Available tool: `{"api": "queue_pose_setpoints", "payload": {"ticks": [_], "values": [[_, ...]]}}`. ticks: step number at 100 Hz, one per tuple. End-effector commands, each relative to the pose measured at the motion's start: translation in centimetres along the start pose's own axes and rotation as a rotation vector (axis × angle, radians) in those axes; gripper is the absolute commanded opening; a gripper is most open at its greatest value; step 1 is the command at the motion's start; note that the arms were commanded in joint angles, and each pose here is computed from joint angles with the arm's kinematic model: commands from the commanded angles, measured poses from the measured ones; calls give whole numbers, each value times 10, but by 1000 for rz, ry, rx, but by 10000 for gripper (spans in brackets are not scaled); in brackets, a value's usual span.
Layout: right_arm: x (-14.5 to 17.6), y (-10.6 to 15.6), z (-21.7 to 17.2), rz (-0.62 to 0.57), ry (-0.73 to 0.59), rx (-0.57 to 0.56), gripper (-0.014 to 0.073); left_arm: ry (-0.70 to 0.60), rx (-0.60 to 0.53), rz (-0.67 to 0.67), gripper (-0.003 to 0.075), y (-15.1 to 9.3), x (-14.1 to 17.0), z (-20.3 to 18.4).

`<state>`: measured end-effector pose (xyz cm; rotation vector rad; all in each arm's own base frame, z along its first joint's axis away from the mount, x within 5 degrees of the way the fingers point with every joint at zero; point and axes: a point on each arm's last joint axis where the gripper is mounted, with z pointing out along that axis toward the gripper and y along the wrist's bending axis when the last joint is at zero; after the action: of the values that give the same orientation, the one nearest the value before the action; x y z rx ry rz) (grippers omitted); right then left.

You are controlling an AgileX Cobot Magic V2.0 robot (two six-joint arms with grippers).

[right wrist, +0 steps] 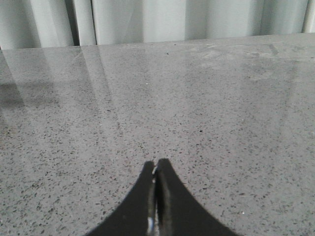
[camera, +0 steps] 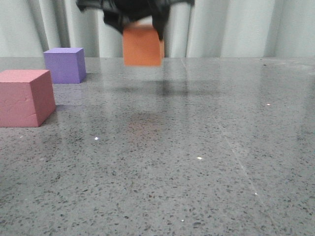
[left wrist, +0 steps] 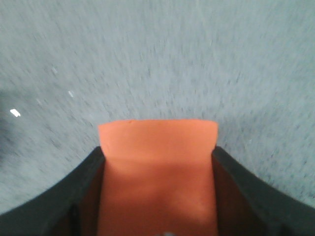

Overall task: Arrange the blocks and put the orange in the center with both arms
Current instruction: 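Carry the orange cube with the left gripper beside the purple cube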

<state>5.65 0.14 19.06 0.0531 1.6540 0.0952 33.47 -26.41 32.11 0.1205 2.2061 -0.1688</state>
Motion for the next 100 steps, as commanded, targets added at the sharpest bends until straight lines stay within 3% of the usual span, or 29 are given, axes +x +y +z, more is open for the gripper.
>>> {"api": "queue_pose_setpoints", "payload": {"ticks": [1,20,53,74,100], "values": [[-13,1,-3,-8,-125,-10,-61,-161,24,-8,116,13,-39,-48],[-13,1,-3,-8,-125,-10,-61,-211,-42,-22,117,48,-50,-69],[-13,1,-3,-8,-125,-10,-61,-139,-119,-78,117,111,-18,-55],[-13,1,-3,-8,-125,-10,-61,-97,-108,-99,117,127,1,-39],[-13,1,-3,-8,-125,-10,-61,-64,-89,-92,117,127,19,-29]]}}
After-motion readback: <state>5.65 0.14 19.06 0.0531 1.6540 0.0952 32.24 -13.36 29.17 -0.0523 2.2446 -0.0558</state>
